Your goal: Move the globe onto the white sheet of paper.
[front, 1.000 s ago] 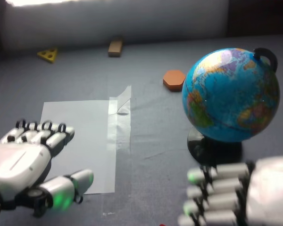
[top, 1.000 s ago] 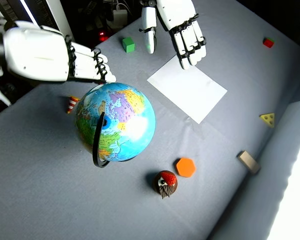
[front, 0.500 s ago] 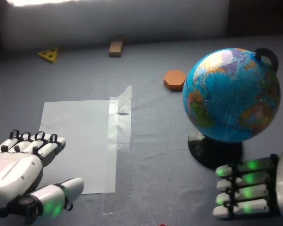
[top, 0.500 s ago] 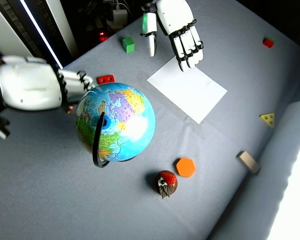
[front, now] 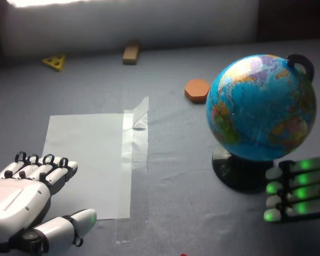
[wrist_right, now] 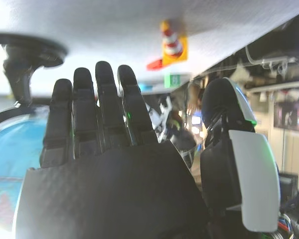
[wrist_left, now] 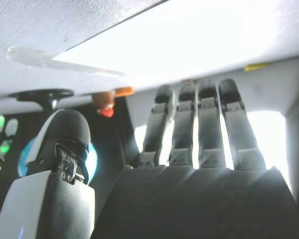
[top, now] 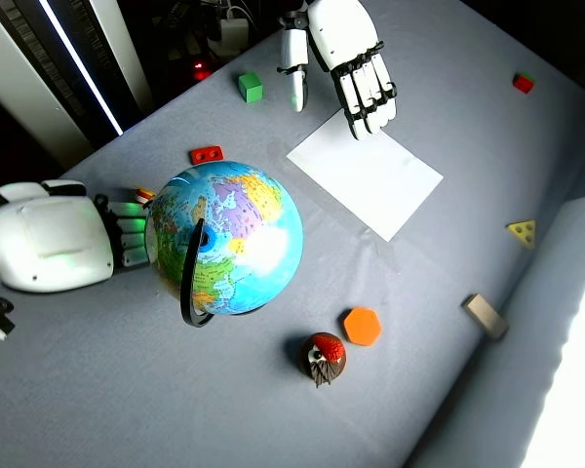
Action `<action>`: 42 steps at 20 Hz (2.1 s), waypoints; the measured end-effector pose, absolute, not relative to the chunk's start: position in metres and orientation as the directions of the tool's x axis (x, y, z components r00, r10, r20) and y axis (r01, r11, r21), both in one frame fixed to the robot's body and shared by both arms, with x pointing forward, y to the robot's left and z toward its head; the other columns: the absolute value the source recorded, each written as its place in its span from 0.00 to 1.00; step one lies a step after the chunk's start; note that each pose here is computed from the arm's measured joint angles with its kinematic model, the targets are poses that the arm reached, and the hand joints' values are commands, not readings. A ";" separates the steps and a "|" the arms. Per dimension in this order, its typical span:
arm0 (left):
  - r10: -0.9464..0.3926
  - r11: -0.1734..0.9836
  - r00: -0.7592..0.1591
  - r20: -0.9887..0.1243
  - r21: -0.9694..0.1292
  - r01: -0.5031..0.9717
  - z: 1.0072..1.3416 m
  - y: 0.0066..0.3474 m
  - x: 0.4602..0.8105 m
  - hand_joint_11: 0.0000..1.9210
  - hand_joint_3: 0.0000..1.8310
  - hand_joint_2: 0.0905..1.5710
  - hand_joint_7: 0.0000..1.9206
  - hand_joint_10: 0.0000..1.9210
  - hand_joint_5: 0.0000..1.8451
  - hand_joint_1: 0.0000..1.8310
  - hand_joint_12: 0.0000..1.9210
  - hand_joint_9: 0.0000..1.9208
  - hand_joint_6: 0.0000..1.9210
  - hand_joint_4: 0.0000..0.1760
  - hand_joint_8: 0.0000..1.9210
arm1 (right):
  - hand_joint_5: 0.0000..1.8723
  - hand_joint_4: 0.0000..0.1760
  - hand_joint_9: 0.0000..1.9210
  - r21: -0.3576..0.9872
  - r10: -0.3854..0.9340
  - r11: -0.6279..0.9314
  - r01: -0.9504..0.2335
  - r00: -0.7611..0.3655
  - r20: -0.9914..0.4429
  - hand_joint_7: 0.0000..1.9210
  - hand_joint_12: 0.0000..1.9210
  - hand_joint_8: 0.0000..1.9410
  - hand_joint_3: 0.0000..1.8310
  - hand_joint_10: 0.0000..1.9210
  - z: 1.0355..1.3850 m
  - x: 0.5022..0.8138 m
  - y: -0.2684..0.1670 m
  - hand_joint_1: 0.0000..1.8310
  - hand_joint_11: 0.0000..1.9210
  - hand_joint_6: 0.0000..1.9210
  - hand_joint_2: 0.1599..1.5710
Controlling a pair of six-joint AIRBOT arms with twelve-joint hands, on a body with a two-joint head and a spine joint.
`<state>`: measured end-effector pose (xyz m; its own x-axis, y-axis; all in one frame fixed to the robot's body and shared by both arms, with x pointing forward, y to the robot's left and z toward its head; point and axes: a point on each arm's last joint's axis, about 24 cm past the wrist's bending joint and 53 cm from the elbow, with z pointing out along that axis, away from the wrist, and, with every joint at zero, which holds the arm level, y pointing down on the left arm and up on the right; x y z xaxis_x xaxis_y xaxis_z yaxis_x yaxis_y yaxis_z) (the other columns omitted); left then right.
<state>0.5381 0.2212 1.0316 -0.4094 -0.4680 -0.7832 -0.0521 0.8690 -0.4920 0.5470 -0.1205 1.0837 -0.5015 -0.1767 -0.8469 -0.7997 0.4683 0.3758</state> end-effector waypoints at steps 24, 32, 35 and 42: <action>-0.496 0.848 -0.414 -0.763 -0.529 -0.041 1.022 0.208 0.545 0.00 0.00 0.77 0.05 0.00 0.06 0.00 0.12 0.06 0.00 0.10 0.00 | 0.12 0.00 0.09 0.256 -0.162 0.463 -0.849 -0.365 -0.917 0.12 0.09 0.00 0.00 0.00 1.089 0.632 -0.126 0.00 0.00 0.00 0.71; -0.488 0.852 -0.425 -0.762 -0.522 -0.043 1.019 0.209 0.546 0.00 0.00 0.77 0.05 0.00 0.06 0.00 0.12 0.06 0.00 0.10 0.00 | 0.12 0.00 0.09 0.261 -0.155 0.465 -0.846 -0.368 -0.917 0.12 0.10 0.00 0.00 0.00 1.082 0.633 -0.111 0.00 0.00 0.00 0.71; -0.487 0.853 -0.424 -0.763 -0.521 -0.043 1.020 0.210 0.546 0.00 0.00 0.77 0.05 0.00 0.06 0.00 0.12 0.06 0.00 0.10 0.00 | 0.11 0.00 0.09 0.260 -0.155 0.459 -0.850 -0.365 -0.918 0.12 0.08 0.00 0.00 0.00 1.082 0.632 -0.100 0.00 0.00 0.00 0.72; -0.484 0.852 -0.449 -0.751 -0.521 -0.047 1.014 0.208 0.539 0.00 0.00 0.77 0.05 0.00 0.06 0.00 0.12 0.06 0.00 0.10 0.00 | 0.11 0.00 0.09 0.279 -0.151 0.440 -0.854 -0.377 -0.914 0.12 0.08 0.00 0.00 0.00 1.081 0.622 -0.064 0.00 0.00 0.00 0.72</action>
<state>0.5389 0.2077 1.0141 -0.4486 -0.4842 -0.7512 -0.0474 0.8522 -0.5210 0.6225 -0.0640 1.0809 -0.3770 -0.1513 -0.9138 -0.8536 0.4398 0.2793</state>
